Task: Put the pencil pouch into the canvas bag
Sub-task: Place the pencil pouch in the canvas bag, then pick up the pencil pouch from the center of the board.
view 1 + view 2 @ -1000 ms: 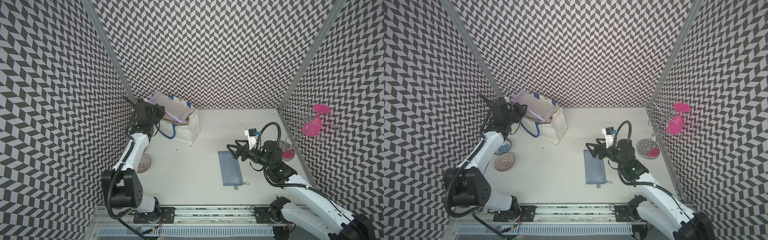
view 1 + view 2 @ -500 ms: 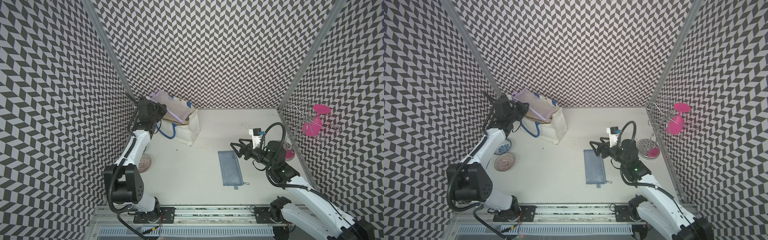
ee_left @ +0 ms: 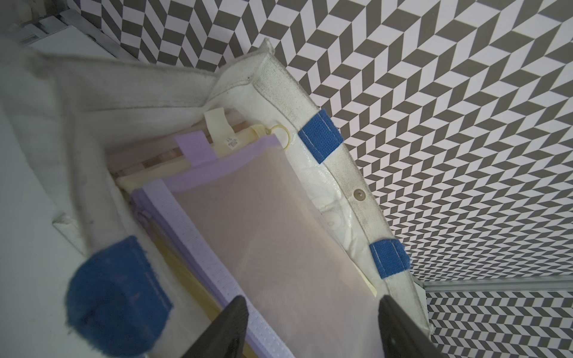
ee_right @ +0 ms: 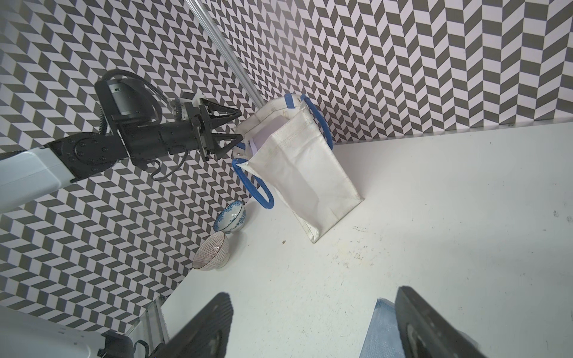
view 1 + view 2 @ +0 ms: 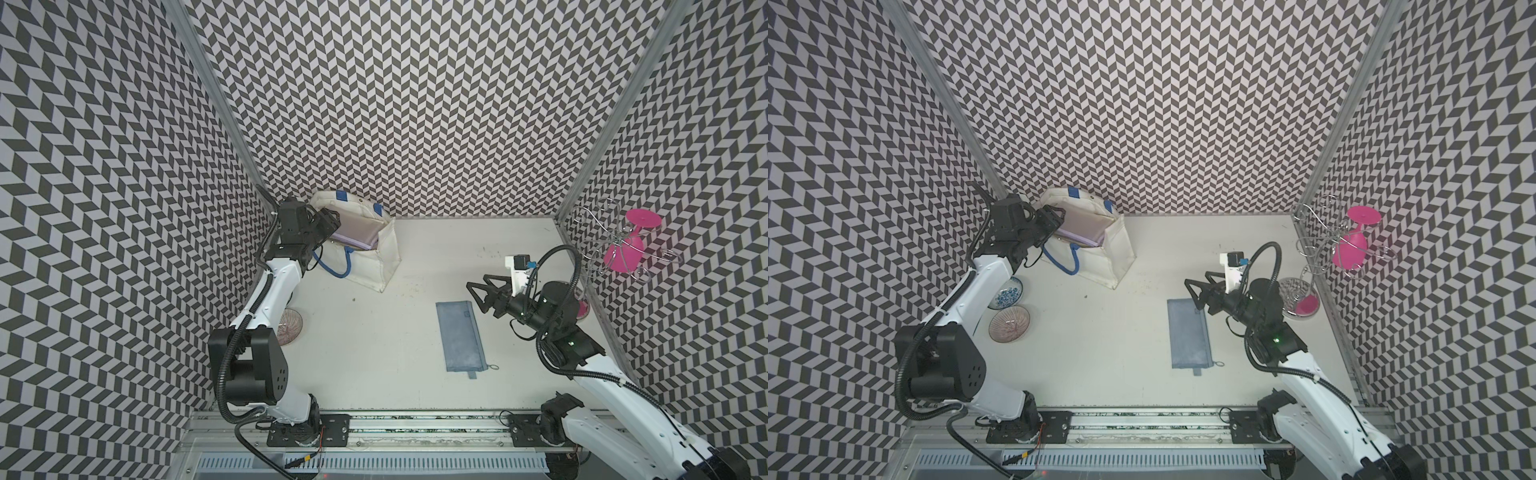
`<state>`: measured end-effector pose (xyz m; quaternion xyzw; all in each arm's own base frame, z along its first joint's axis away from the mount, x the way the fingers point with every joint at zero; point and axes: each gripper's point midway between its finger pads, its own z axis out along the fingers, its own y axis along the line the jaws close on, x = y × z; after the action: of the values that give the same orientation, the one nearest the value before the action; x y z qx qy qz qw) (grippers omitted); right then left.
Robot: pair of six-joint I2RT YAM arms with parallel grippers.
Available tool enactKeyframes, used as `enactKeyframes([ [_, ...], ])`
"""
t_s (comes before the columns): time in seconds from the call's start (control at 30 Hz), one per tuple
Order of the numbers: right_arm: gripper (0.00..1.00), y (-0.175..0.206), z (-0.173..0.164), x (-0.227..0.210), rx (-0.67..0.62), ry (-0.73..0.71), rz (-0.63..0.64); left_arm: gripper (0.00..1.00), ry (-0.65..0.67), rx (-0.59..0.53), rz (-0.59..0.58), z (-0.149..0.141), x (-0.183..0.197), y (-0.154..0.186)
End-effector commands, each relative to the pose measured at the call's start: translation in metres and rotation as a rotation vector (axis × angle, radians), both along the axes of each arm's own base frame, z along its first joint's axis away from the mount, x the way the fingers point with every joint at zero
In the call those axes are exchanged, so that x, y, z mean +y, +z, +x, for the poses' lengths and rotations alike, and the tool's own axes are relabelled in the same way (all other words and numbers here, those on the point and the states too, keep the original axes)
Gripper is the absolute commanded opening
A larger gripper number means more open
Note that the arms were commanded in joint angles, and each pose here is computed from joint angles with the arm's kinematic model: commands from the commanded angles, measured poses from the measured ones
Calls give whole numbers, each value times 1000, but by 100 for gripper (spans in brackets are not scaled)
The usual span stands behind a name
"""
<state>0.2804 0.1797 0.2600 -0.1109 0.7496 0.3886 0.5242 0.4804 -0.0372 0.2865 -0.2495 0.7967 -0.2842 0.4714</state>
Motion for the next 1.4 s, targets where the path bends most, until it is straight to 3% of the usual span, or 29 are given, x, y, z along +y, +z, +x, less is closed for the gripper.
enactKeyframes([
  [0.0,83,10,-1,0,-40,5,5,70,-10,-77,43,-24,0,35],
  [0.1,83,-2,5,-5,6,-29,-30,70,-42,-134,115,-48,-9,57],
  [0.2,82,-25,12,-11,86,-70,-85,76,-143,-159,206,-77,-42,67],
  [0.33,82,-47,9,-14,157,-76,-111,84,-355,-157,253,-131,-112,44],
  [0.43,81,-59,2,-12,201,-63,-78,86,-508,-130,224,-178,-165,6],
  [0.57,81,-82,-3,-12,290,-55,-62,86,-773,-108,2,-241,-236,-41],
  [0.63,81,-95,-6,-12,338,-46,-57,86,-844,-78,-21,-262,-259,-64],
  [0.73,80,-114,-13,-13,411,-40,-52,86,-876,10,60,-271,-277,-104],
  [0.93,81,-151,-21,-26,515,-79,-33,81,-915,120,40,-271,-297,-160],
  [1.37,74,-194,-35,-21,668,-31,23,73,-840,272,-13,-257,-314,-222],
])
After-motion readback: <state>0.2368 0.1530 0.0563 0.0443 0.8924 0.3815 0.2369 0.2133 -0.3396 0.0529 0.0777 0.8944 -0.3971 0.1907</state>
